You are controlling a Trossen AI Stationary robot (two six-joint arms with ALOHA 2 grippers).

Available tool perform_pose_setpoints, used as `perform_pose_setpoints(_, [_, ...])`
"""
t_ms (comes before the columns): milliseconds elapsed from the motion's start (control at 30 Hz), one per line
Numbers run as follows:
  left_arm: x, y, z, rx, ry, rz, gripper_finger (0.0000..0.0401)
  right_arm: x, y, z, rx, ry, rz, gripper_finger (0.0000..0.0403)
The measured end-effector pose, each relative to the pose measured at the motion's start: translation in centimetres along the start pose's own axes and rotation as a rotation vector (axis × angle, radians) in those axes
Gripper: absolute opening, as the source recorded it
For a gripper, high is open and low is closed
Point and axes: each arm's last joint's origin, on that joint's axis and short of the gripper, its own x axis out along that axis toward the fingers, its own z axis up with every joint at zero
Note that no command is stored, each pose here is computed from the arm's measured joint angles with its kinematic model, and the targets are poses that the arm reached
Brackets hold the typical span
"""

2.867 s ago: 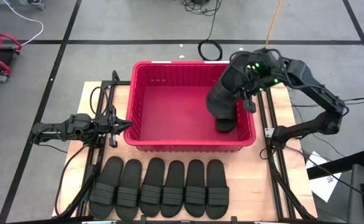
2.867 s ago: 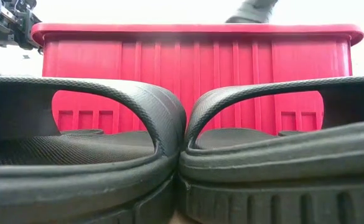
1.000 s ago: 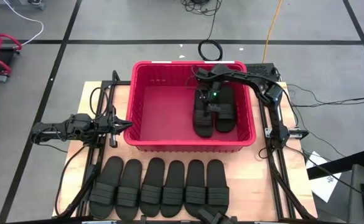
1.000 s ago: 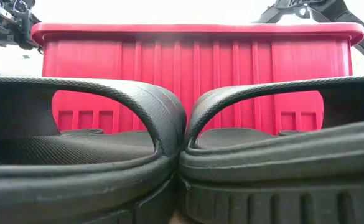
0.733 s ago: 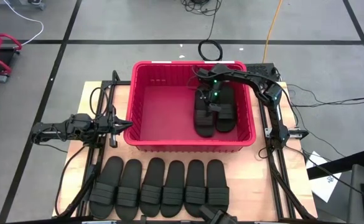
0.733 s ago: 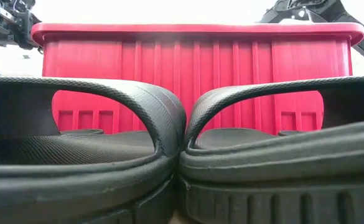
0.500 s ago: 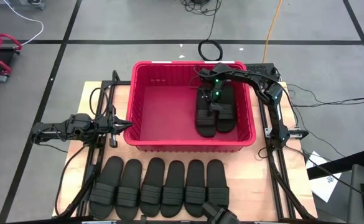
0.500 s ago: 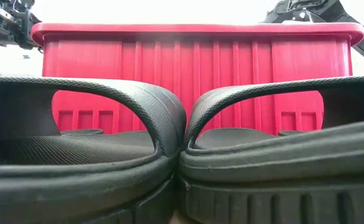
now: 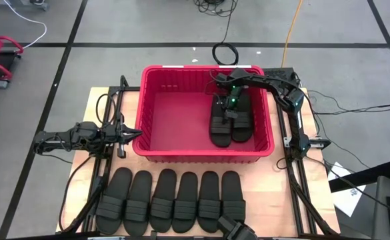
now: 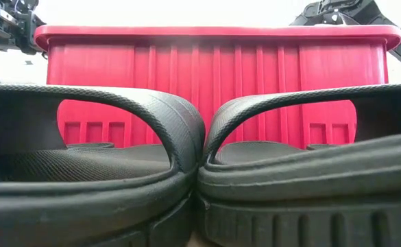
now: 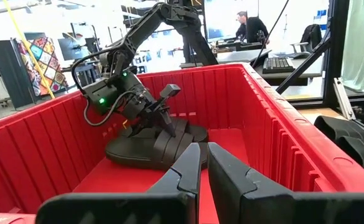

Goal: Pick and place slides into bin
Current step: Put the black slipper into the bin

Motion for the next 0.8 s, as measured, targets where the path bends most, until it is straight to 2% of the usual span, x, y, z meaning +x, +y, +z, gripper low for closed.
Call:
perform_pose_setpoints(100, [0.0, 0.0, 0.0, 0.0, 0.0, 0.0, 0.0031, 0.0, -0.1, 0.0, -0.007, 0.031, -0.042, 0.0032])
perform_pose_setpoints(467, [0.0, 0.0, 0.0, 0.0, 0.0, 0.0, 0.0031, 0.1, -0.1, 0.1, 0.012, 0.074, -0.095, 0.0153])
perform_pose_setpoints(633, [0.0, 0.0, 0.0, 0.003, 0.0, 0.0, 0.0031, -0.7, 0.1, 0.8, 0.041, 0.071, -0.135, 0.017])
perform_pose_setpoints(800, [0.0, 0.0, 0.0, 0.004, 0.0, 0.0, 0.0031, -2.7, 1.5, 1.6, -0.025, 0.055, -0.269, 0.0171])
